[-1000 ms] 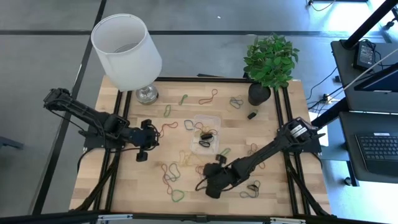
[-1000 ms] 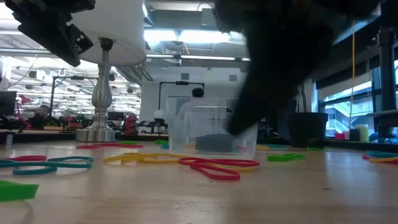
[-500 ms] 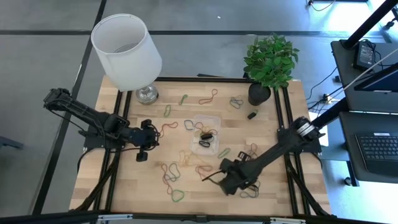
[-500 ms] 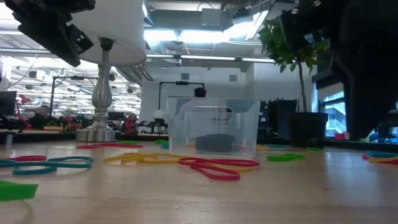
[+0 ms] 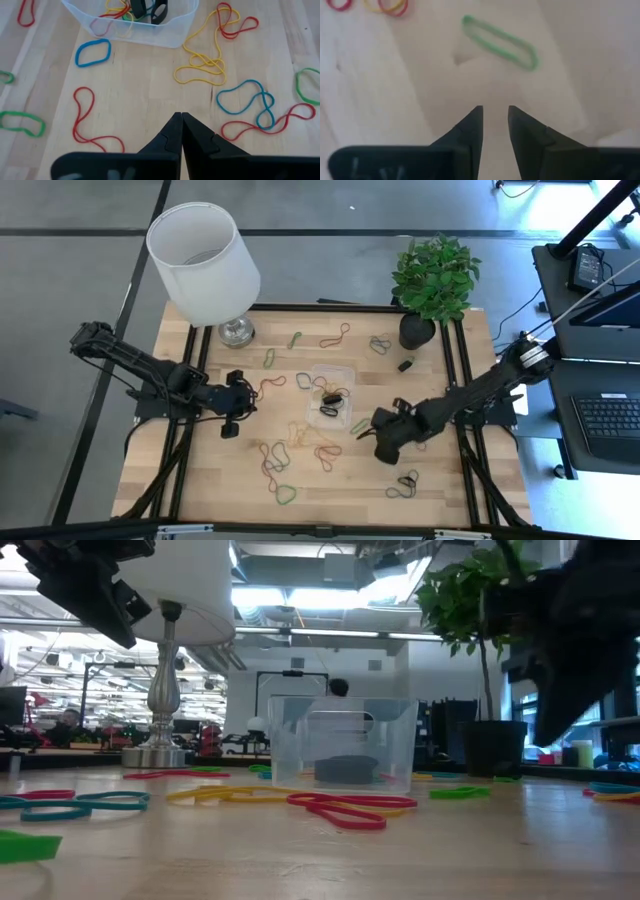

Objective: Pick and place rubber bands into bin
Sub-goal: Put the green rubber band into the bin

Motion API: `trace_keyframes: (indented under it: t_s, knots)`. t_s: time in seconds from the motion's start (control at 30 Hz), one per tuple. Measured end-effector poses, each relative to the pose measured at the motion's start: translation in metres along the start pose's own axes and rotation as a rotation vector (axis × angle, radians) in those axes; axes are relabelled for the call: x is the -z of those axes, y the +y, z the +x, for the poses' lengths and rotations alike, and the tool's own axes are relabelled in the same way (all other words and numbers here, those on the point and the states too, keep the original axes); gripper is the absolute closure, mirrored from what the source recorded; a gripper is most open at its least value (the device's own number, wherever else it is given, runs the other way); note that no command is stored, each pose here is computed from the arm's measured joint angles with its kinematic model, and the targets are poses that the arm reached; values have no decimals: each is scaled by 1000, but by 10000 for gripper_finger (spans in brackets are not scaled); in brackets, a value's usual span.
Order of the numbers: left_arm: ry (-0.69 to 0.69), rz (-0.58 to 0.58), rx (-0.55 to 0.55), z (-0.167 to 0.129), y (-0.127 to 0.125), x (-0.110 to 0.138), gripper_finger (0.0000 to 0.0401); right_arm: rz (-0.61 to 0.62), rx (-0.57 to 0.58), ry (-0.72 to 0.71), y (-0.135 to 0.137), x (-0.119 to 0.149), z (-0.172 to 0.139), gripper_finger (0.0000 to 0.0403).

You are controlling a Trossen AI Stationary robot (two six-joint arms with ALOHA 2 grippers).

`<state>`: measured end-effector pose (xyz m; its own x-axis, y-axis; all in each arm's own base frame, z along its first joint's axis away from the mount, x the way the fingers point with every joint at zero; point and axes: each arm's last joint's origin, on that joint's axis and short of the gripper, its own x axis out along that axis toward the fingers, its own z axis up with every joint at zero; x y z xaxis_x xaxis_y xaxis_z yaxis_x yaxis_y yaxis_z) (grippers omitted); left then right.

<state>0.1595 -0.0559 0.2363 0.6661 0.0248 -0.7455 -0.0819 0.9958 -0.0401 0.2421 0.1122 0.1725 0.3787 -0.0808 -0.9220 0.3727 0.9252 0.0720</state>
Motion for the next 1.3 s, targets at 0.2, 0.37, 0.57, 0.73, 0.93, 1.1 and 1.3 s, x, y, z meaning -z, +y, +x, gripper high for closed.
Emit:
trace_keyframes:
  t_s: [0.2,0.37,0.57,0.73,0.93,1.1,1.3]
  knots:
    - [-1,-17,-2,0,0,0,398,-210,-4,-24,-13,-16,11,270]
    - [-10,-49,-20,0,1,0,400,-357,3,-19,-21,-26,23,229]
    - [-36,-51,-77,0,2,-1,399,-465,5,36,-30,-33,45,197]
    - [-55,-52,-112,0,3,-2,399,-478,-48,102,-35,-35,64,205]
    - [-55,-43,-114,0,3,-2,400,-472,-49,111,-34,-35,70,282]
    - [-53,-2,-115,0,3,-2,398,-393,-72,120,-28,-34,66,386]
    - [-50,44,-115,0,3,-2,399,-329,-111,194,-5,-37,42,399]
